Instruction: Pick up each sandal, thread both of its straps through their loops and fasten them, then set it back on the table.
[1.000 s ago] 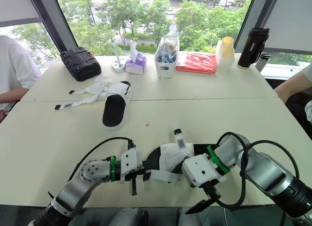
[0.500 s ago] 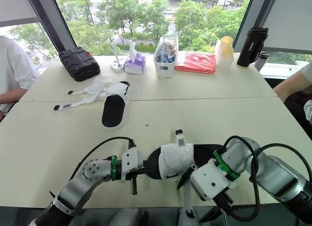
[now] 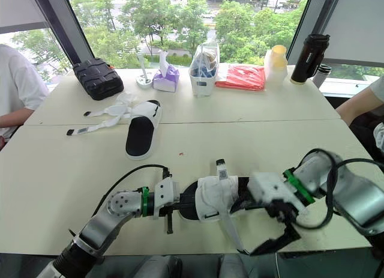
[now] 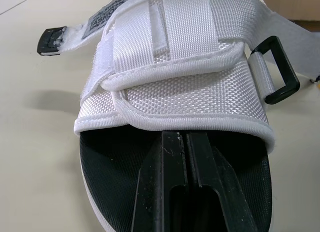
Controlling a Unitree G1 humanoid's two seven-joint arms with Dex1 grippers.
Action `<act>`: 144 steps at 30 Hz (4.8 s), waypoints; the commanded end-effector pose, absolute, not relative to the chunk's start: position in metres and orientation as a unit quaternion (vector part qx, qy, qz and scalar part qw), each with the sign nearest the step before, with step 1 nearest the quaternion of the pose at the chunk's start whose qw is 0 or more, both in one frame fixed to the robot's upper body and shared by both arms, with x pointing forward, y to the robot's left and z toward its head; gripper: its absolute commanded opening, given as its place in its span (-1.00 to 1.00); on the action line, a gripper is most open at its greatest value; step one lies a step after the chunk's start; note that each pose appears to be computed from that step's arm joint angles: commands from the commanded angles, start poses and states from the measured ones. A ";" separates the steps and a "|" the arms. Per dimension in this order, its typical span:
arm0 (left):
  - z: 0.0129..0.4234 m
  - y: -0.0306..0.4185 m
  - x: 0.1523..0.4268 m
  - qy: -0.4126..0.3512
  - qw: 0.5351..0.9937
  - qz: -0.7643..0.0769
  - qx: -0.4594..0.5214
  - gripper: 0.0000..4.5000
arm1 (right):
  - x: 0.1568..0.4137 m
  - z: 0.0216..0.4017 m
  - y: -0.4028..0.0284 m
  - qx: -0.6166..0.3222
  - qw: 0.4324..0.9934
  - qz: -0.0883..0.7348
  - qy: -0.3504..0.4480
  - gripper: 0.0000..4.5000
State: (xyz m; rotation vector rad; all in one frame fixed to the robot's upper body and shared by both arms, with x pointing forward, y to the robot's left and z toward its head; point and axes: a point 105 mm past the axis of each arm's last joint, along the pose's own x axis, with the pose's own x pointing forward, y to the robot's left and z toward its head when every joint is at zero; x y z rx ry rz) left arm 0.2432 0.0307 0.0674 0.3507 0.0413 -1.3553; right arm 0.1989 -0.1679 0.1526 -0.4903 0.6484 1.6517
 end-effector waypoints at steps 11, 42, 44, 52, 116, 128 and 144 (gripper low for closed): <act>0.047 0.041 0.233 0.046 0.760 -0.625 0.170 -1.00 | 0.179 0.118 -0.169 -0.048 0.652 0.601 0.460 0.99; 0.044 0.028 0.237 0.040 0.753 -0.630 0.186 -1.00 | 0.188 0.148 -0.123 0.006 0.672 0.630 0.390 -0.96; 0.044 0.027 0.237 0.040 0.753 -0.630 0.185 -1.00 | 0.198 0.168 -0.111 0.037 0.667 0.652 0.359 -0.96; 0.042 0.025 0.238 0.042 0.753 -0.629 0.186 -1.00 | 0.238 0.181 -0.069 0.117 0.659 0.668 0.326 -0.96; 0.044 0.026 0.243 0.038 0.761 -0.619 0.191 -1.00 | 0.238 0.138 -0.079 0.037 0.672 0.656 0.343 -0.96; 0.044 0.025 0.244 0.038 0.760 -0.620 0.191 -1.00 | 0.241 0.146 -0.073 0.057 0.676 0.654 0.335 -0.96; 0.044 0.025 0.244 0.035 0.760 -0.620 0.191 -1.00 | 0.227 0.137 -0.075 0.053 0.669 0.651 0.356 -0.96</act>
